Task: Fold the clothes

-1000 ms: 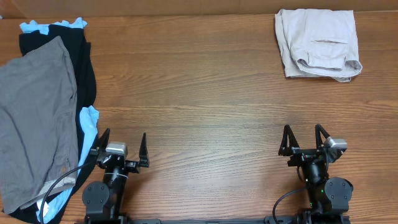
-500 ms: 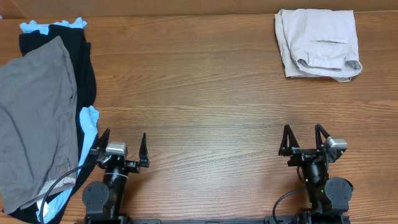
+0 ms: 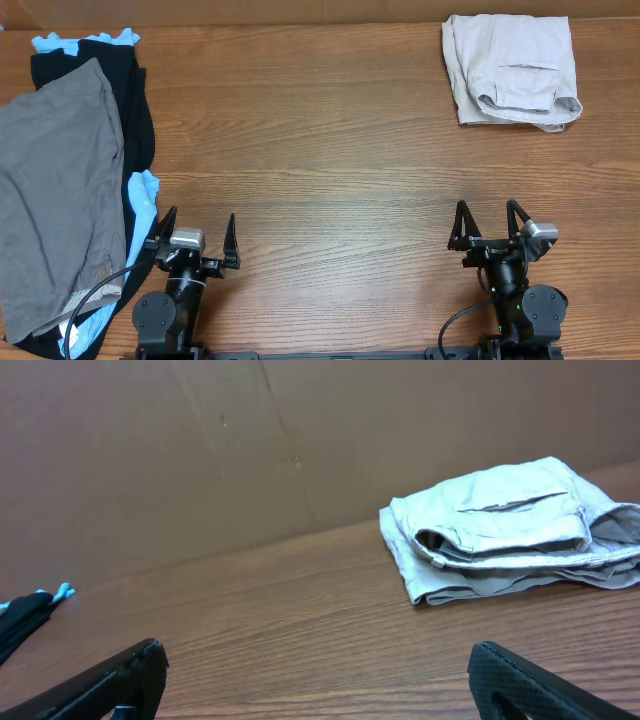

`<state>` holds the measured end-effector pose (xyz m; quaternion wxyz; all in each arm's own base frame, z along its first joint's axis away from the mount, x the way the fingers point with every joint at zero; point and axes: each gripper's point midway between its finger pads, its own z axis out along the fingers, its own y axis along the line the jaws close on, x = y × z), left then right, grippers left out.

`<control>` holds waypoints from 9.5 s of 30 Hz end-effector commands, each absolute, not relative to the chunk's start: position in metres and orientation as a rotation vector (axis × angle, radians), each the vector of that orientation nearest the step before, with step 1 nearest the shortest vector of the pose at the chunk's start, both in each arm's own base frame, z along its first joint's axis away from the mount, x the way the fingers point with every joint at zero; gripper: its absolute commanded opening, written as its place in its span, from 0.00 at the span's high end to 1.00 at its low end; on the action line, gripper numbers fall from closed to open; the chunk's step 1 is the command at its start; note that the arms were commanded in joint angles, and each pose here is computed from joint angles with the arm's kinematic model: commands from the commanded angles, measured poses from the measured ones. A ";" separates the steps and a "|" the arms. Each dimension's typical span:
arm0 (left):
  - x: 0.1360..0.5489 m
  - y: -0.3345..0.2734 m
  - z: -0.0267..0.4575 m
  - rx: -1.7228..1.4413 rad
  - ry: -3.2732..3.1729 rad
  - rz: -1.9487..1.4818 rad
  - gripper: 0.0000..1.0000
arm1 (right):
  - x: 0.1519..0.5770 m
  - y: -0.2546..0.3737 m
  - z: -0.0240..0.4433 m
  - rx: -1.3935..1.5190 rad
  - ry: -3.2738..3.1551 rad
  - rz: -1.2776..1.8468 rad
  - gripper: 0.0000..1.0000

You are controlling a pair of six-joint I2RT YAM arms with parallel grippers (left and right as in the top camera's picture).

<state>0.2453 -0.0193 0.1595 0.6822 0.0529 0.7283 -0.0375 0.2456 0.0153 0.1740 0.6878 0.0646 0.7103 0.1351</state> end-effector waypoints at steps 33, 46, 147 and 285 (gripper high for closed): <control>0.245 -0.016 0.159 0.098 1.632 -0.077 0.00 | 0.244 0.020 0.195 0.103 1.499 0.318 0.00; 0.243 -0.016 0.190 0.079 1.554 -0.089 0.00 | 0.239 0.025 0.221 0.032 1.445 0.292 0.00; 0.422 0.208 0.030 -0.466 2.686 0.136 0.84 | 0.326 0.068 0.226 -0.001 2.325 0.617 0.22; 0.424 0.102 0.034 -0.531 3.013 -0.253 0.96 | 0.327 0.060 0.205 0.050 2.407 0.566 0.21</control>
